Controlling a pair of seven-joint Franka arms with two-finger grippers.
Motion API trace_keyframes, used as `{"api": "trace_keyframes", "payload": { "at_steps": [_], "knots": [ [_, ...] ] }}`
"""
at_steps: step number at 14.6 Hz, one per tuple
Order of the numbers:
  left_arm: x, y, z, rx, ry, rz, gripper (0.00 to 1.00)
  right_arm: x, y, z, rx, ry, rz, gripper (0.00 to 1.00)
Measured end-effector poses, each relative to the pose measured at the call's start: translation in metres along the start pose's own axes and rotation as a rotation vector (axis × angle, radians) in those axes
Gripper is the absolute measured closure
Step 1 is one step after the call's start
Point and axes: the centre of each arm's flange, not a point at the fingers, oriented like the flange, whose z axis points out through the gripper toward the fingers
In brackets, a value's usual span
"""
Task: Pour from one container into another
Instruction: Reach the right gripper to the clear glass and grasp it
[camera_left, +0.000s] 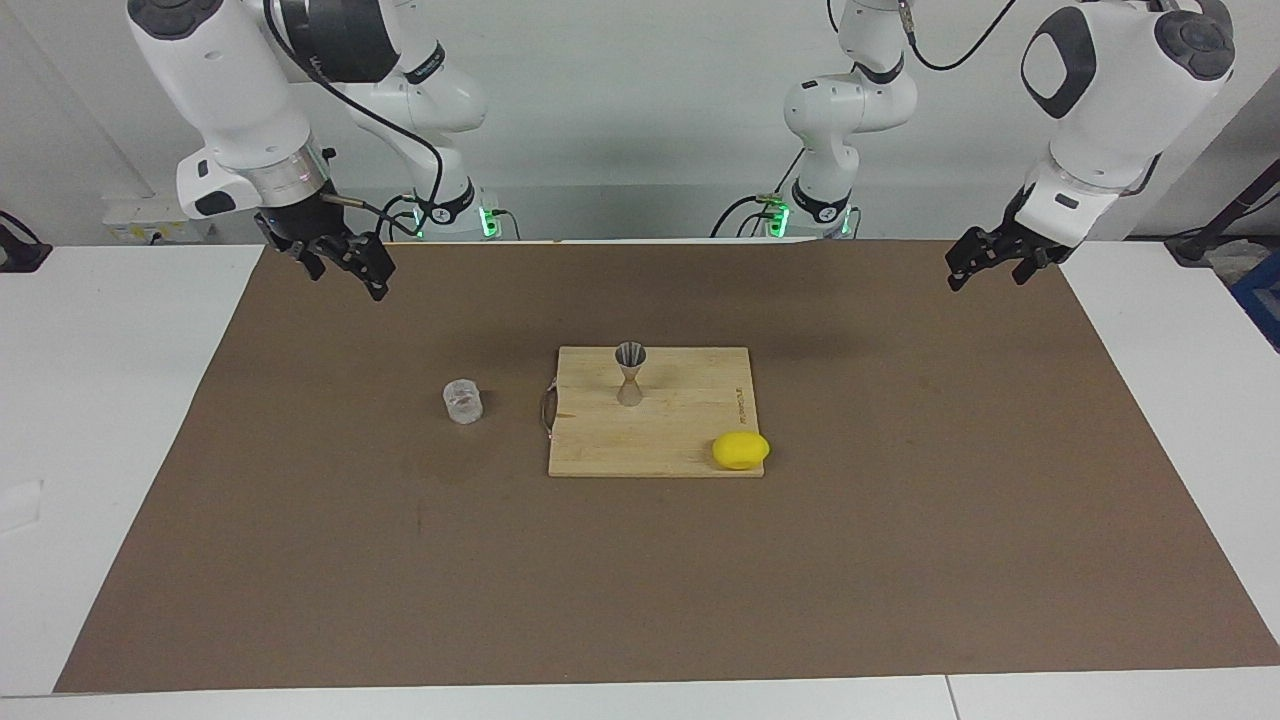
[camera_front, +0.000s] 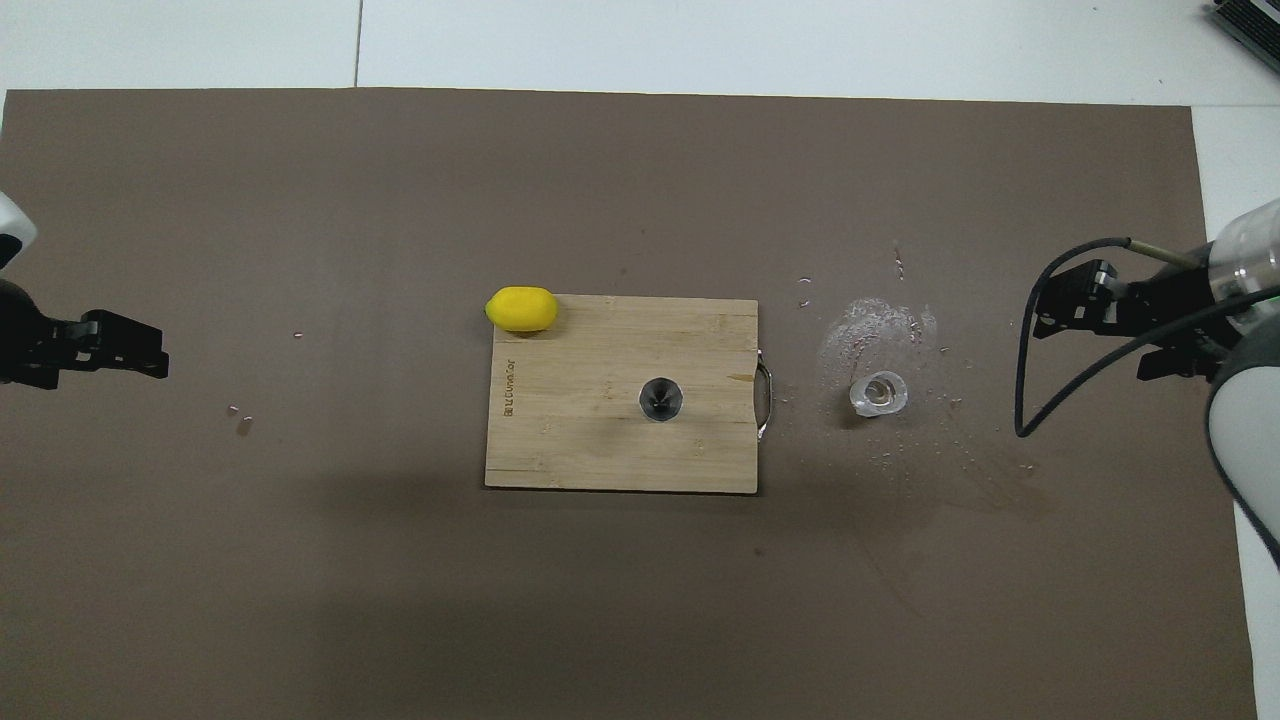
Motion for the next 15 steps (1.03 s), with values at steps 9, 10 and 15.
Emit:
{"api": "trace_keyframes", "payload": {
  "at_steps": [9,10,15],
  "knots": [
    [0.000,0.004,0.000,0.000,-0.002,0.008,0.00,0.043,0.022,0.126,0.183,-0.316,0.717,0.04],
    [-0.001,0.006,0.000,-0.001,-0.002,0.013,0.00,0.050,0.026,0.141,0.201,-0.344,0.766,0.04],
    [-0.001,0.014,0.000,0.000,-0.002,0.027,0.00,0.059,0.027,0.210,0.238,-0.390,0.874,0.04]
  ]
}}
